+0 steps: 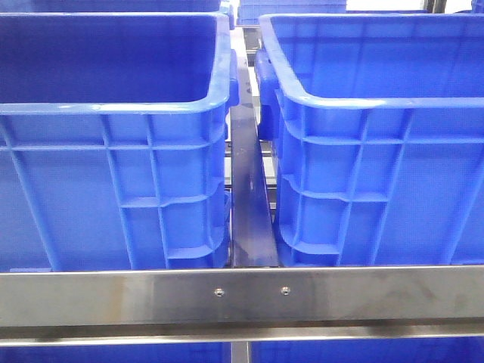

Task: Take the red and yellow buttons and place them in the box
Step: 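Lower the left gripper into the bin of push buttons toward a yellow button, then close the left gripper on the yellow-capped button's body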

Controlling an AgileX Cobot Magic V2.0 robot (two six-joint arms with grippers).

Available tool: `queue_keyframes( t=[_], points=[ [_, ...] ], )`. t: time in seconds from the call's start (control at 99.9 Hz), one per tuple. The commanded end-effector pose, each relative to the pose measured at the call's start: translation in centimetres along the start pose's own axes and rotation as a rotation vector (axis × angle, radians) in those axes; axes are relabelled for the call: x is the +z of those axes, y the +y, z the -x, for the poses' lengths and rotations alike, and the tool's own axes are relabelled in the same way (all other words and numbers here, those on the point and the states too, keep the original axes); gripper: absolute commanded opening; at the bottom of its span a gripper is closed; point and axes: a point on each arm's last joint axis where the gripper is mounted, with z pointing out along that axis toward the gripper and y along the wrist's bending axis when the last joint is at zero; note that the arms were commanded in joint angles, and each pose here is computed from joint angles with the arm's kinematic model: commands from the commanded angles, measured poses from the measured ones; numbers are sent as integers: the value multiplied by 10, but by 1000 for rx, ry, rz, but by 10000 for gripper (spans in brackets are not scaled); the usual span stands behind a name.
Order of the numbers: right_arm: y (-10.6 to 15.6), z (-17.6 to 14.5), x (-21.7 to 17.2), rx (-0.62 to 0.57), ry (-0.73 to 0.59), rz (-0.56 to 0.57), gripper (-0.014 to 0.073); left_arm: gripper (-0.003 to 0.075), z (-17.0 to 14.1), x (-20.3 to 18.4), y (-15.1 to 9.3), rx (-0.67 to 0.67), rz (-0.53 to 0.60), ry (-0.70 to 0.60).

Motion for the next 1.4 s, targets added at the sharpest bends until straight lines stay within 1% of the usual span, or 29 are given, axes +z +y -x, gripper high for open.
queue_keyframes(
  t=[0.0,0.08,0.21,0.3,0.38,0.47,0.52,0.59,0.61,0.63,0.64,0.66,0.711,0.721,0.741,0.771,0.821,0.861,0.921,1.131,1.391],
  points=[
    [5,16,-3,-12,-117,29,-65,-20,23,-6,1,-5,8,-120],
    [5,16,-3,-12,-117,29,-65,-20,37,-9,2,-7,7,-114],
    [5,16,-3,-12,-117,29,-65,-20,58,-13,2,-7,1,-11],
    [5,16,-3,-12,-117,29,-65,-20,71,-13,3,-7,-1,33],
    [5,16,-3,-12,-117,29,-65,-20,85,-10,3,-5,-2,71],
    [5,16,-3,-12,-117,29,-65,-18,96,-2,4,-5,-6,154],
    [5,16,-3,-12,-117,29,-65,-2,102,5,4,-5,-8,201],
    [5,16,-3,-12,-117,29,-65,71,110,16,4,-5,-10,250],
    [5,16,-3,-12,-117,29,-65,119,113,20,5,-7,-11,261],
    [5,16,-3,-12,-117,29,-65,146,115,23,5,-7,-11,268],
    [5,16,-3,-12,-117,29,-65,176,116,26,5,-7,-11,274],
    [5,16,-3,-12,-117,29,-65,208,118,30,5,-7,-12,286],
    [5,16,-3,-12,-117,29,-65,344,123,40,5,-7,-12,305],
    [5,16,-3,-12,-117,29,-65,428,126,50,5,-7,-13,328],
    [5,16,-3,-12,-117,29,-65,459,126,53,5,-7,-13,334],
    [5,16,-3,-12,-117,29,-65,529,128,59,5,-7,-14,352],
    [5,16,-3,-12,-117,29,-65,599,129,71,5,-7,-15,383],
    [5,16,-3,-12,-117,29,-65,632,130,81,5,-7,-16,411],
    [5,16,-3,-12,-117,29,-65,640,134,96,6,-7,-18,450],
    [5,16,-3,-12,-117,29,-65,640,137,153,5,-23,-33,673],
    [5,16,-3,-12,-117,29,-65,639,121,220,4,-31,-48,964]
  ],
)
